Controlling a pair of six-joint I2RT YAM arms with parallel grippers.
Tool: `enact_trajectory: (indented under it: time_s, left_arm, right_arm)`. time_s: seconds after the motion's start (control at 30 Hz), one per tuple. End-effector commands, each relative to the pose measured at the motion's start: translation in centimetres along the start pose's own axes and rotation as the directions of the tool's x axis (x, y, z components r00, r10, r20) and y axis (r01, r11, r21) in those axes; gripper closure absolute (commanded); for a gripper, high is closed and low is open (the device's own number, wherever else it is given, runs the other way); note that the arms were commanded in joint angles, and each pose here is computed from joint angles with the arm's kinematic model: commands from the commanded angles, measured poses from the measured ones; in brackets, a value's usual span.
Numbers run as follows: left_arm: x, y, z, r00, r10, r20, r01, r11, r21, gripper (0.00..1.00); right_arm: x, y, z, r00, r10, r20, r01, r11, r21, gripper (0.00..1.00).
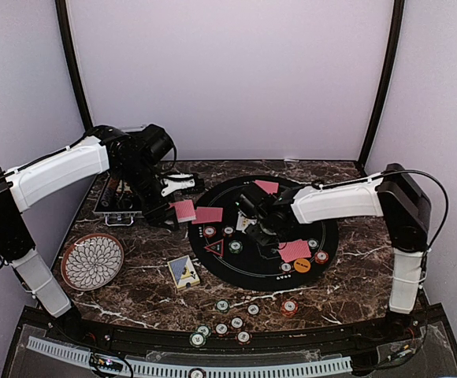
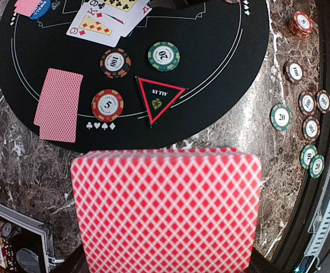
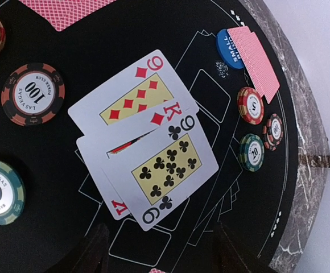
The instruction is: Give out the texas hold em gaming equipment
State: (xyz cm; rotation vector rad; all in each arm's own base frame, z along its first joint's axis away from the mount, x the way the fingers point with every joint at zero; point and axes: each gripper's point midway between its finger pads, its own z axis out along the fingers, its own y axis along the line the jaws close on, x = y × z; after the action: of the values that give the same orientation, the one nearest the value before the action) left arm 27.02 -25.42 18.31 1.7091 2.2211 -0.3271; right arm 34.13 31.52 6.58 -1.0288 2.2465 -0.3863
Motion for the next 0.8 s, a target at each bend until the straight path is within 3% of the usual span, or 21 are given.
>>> enact_trajectory:
  time_s: [0.0,0.1,0.3,0.6,0.77]
  left_arm:
    - [-0.7,-0.4,-1.8,0.999,0.007,0.052,-0.007,1.0,-0.005,1.0]
    - [-0.8,-0.4,-1.8,0.999,0.006,0.053,-0.006,1.0,-0.007,1.0]
    - [-0.7,0.0,-1.8,0.999,0.011,0.05,-0.01,1.0,-0.025,1.0]
    - [-0.8,0.2,-1.5,0.998,0.008,0.057,-0.007,1.0,-0.03,1.0]
    - [-0.9,0.2,-1.3,0.998,0.01,0.059,-0.008,1.0,-0.029,1.0]
  right_arm:
    - [-1.5,-2.2,-1.6,0.967,0.254,0.031,-0.249,0.961,-0.118,0.35]
    - [-3.2,-3.8,-2.8,0.896,0.443,0.029,-0.423,0.873,-0.243,0.32]
    - [-7.3,-3.4,-6.4,0.739,0.667,-0.094,-0.587,0.571,-0.573,0.29]
    - [-10.8,1.6,-9.8,0.636,0.694,-0.338,-0.568,0.124,-0.814,0.25]
    - [-12.8,3.7,-11.8,0.638,0.667,-0.384,-0.509,-0.009,-0.861,0.22]
